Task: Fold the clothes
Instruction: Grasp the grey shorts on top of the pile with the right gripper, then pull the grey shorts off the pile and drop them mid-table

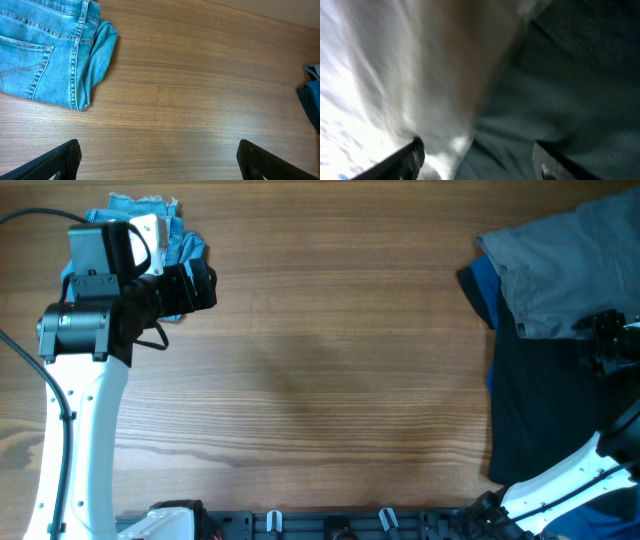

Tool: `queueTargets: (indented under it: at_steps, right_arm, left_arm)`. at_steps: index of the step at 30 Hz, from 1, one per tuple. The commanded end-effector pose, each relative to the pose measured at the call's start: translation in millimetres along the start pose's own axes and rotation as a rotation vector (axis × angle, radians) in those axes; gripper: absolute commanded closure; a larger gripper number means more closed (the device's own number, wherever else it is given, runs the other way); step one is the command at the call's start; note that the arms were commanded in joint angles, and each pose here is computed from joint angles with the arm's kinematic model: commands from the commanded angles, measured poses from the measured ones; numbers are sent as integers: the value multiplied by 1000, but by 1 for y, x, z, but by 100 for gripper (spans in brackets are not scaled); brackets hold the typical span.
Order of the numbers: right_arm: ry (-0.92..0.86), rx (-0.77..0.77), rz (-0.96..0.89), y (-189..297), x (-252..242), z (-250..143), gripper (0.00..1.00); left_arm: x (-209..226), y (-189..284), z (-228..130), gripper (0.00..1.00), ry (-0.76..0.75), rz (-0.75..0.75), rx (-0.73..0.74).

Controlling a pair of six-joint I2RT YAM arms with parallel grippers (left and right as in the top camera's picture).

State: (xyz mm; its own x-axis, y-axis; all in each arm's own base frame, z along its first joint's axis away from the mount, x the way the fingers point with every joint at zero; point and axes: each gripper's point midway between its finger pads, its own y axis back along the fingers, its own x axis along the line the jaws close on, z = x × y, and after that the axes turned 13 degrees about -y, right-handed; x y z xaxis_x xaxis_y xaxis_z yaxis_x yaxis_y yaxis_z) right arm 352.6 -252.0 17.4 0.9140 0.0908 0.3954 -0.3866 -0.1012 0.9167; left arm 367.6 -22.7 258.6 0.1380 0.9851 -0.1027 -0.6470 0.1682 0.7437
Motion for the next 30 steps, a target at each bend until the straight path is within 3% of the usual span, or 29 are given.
queueTargets:
  at_steps: [1,5,6,8,9,11,16,20,23,24,25,26,28,30]
  right_arm:
    - [39,62,169,-6,30,-9,27]
    - [105,26,288,-1,56,1,29]
    - [123,15,302,0,59,4,39]
    - [171,40,343,3,66,-2,76]
    - [188,78,389,9,73,-10,90]
    - [214,135,483,31,90,-25,96]
    - [427,183,682,129,153,-105,96]
    - [832,354,775,198,189,-307,96]
    - [1145,615,662,191,137,-485,93]
    - [1243,664,624,189,113,-525,83]
    - [1322,652,583,184,94,-551,64]
    - [1368,582,554,178,88,-559,48]
    - [1358,444,526,176,96,-541,39]
    - [1222,269,479,177,120,-479,32]
  left_arm:
    - [-5,2,7,0,2,-20,-15]
    - [-5,2,7,0,1,-20,-15]
    - [-5,2,7,0,1,-20,-15]
    - [-5,2,7,0,2,-20,-15]
    - [-5,2,7,0,2,-20,-15]
    - [-5,2,7,0,2,-20,-17]
    - [-7,14,11,5,-5,-18,-49]
    - [1,42,18,6,-5,35,-124]
    - [13,62,21,3,9,88,-174]
    - [19,67,21,1,15,120,-185]
    - [24,72,22,0,21,147,-196]
    - [26,77,22,0,6,160,-206]
    - [26,81,23,0,-34,166,-212]
    - [22,77,23,0,-38,144,-207]
